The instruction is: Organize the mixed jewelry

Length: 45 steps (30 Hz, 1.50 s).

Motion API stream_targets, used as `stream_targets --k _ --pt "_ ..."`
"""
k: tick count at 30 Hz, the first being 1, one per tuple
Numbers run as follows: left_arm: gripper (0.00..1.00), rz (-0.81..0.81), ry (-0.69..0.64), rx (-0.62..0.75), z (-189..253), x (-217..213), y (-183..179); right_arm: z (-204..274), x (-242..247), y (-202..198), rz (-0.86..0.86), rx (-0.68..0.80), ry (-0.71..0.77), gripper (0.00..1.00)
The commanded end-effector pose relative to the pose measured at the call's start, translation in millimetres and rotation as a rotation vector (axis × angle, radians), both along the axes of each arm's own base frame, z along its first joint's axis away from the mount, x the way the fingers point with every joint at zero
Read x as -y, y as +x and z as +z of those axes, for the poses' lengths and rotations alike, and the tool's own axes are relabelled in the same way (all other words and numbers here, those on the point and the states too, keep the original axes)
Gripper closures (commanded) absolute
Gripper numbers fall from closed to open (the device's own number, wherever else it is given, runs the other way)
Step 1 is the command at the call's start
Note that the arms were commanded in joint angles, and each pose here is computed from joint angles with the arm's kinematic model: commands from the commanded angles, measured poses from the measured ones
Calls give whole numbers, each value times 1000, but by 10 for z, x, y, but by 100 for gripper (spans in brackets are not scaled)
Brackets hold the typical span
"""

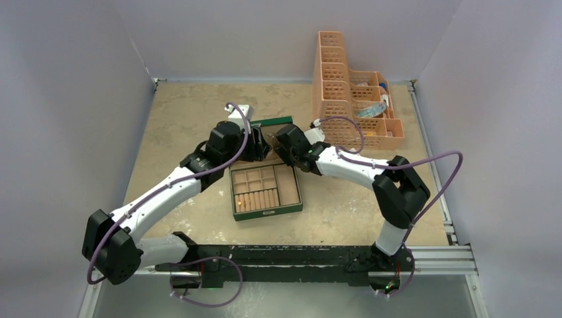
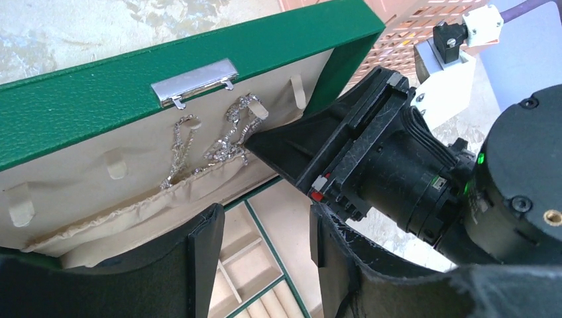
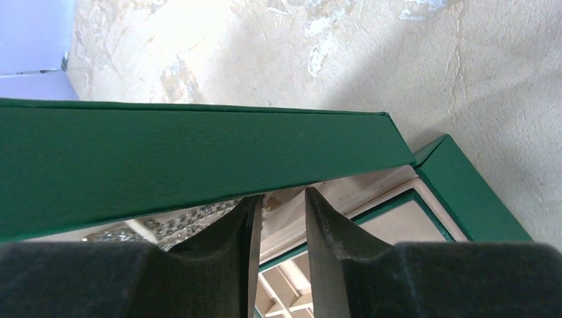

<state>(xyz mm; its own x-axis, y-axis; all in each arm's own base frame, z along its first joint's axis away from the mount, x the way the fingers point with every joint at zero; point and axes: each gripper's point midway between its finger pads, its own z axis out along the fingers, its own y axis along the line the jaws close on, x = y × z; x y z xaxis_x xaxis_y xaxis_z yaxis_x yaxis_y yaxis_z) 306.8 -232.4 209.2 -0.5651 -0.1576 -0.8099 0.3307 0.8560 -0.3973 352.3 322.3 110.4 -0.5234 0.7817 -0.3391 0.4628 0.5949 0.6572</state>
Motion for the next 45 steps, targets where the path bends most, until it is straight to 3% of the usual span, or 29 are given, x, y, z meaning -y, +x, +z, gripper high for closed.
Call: stream_targets --k 1,11,22,32,37,45 --pt "50 29 -39 2 23 32 88 48 -7 58 -37 6 7 70" --pt "51 -16 -78 -15 -131 251 208 15 0 -185 62 0 57 100" --pt "58 61 -61 51 -244 262 507 236 -59 -337 157 59 152 100" --pt "71 76 -29 3 -482 269 555 497 -133 -383 227 137 214 100" --pt "72 75 -23 -6 -516 268 545 803 -129 -376 253 259 272 100" --pt "72 70 -30 0 -466 272 541 765 -75 -345 232 254 253 100"
